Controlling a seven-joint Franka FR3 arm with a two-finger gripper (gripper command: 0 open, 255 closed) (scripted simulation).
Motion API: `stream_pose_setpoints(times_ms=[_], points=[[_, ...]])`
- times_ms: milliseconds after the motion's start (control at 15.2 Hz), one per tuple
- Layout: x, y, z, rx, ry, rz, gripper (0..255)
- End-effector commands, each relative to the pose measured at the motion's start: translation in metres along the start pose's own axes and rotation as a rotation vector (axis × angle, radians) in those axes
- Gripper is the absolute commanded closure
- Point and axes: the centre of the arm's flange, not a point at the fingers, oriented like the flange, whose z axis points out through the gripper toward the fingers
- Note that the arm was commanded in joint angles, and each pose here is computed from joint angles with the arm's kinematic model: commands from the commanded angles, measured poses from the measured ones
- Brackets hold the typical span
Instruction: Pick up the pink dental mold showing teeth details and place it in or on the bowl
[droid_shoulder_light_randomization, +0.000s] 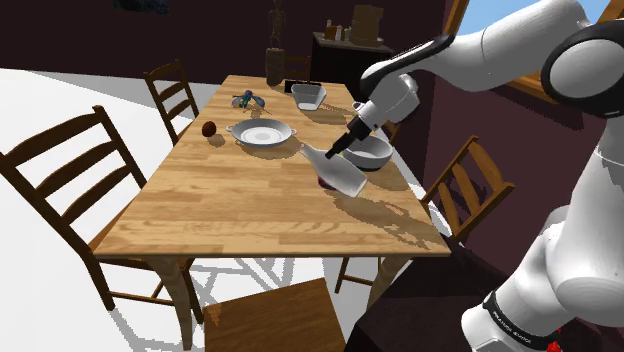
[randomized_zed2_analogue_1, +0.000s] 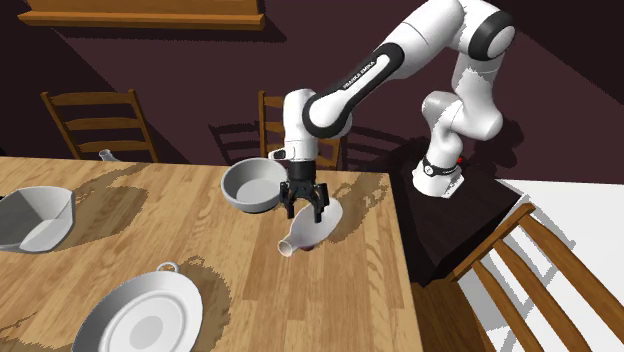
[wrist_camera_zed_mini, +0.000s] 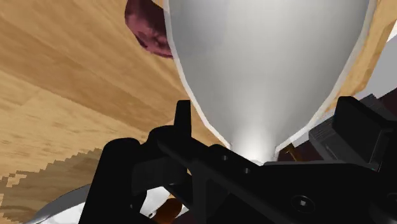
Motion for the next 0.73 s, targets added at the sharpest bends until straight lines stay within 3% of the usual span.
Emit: stream_pose_setpoints(times_ms=[0,264,330,396,660], points=[[-0.025,0.023,0.032,-0.035,-0.266,-0.162,0],[-0.03,0.024,0.053,-0.035,-0.266,-0.162,0],[0.008,0.02,0.029,0.042,0.123,0.081,0],[0.008,0.02,0.029,0.042,0.123,0.081,0],[0.006,0.06,0.028,-0.006,0.009,0.793,0]])
